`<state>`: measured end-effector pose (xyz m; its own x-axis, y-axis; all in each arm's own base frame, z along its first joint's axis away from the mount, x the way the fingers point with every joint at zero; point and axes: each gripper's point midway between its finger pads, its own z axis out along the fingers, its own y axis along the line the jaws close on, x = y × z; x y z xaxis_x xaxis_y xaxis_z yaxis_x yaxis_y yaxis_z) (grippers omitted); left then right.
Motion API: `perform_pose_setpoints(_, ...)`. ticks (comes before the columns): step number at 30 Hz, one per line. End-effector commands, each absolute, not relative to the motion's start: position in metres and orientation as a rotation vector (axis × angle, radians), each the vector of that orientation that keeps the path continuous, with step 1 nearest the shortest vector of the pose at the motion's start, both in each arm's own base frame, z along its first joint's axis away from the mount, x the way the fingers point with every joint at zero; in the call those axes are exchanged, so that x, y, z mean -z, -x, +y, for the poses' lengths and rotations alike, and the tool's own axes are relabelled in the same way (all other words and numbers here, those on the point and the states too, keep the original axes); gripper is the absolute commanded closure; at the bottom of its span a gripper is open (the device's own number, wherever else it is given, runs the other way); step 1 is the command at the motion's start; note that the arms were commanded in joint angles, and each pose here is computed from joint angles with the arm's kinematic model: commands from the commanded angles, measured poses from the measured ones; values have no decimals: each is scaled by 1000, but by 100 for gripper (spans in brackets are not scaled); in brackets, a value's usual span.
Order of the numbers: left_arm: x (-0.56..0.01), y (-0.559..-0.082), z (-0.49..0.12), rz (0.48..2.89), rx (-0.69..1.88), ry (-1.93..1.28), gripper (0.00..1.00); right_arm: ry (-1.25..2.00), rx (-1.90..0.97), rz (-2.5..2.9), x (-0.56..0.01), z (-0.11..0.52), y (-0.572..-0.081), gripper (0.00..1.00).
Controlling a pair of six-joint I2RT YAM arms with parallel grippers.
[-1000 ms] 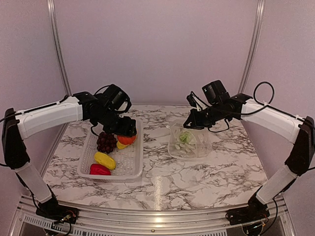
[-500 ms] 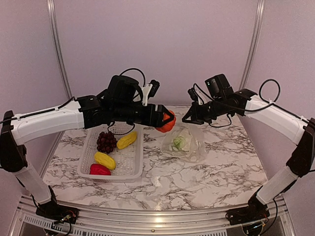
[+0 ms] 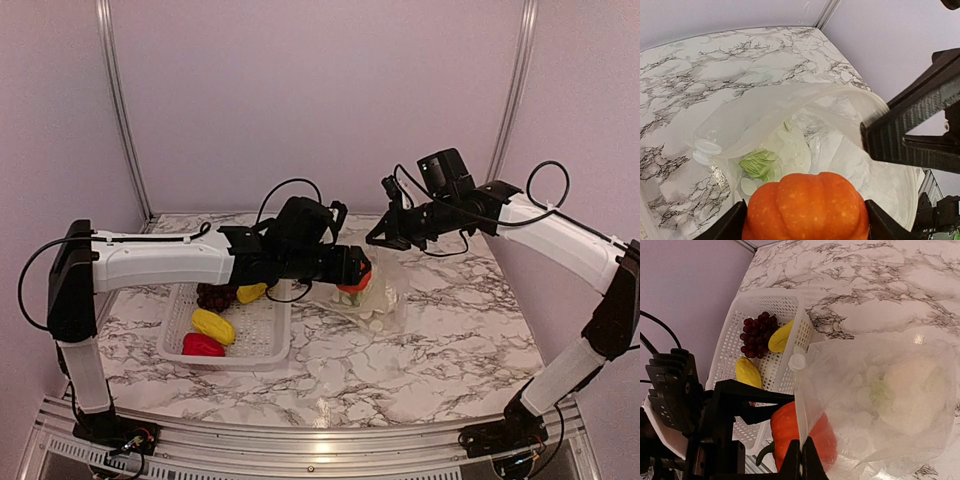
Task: Place the food in the zip-top bag and seal the zipper
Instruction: Place the fake fruit in the zipper food storage bag.
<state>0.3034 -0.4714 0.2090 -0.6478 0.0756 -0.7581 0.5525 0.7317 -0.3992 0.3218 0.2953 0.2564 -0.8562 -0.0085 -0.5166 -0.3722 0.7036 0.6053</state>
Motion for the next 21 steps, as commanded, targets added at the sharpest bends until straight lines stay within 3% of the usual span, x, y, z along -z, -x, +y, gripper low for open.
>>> perform_pose_setpoints(1, -207, -320, -489, 2167, 824, -356, 26, 290, -1067, 2354, -282, 305, -327, 100)
perform_pose_setpoints(7, -218, -305, -513, 2156, 982, -435, 2, 267, -1058, 2346, -285, 299, -331, 100)
perform_pose_setpoints(17, -288, -320, -465, 2043, 910, -356, 1, 246, -1044, 2343, -283, 286, -334, 100)
perform_pose_setpoints(21, -273, -336, -421, 2138, 693, -200, 14, 238, -1037, 2348, -280, 280, -331, 100)
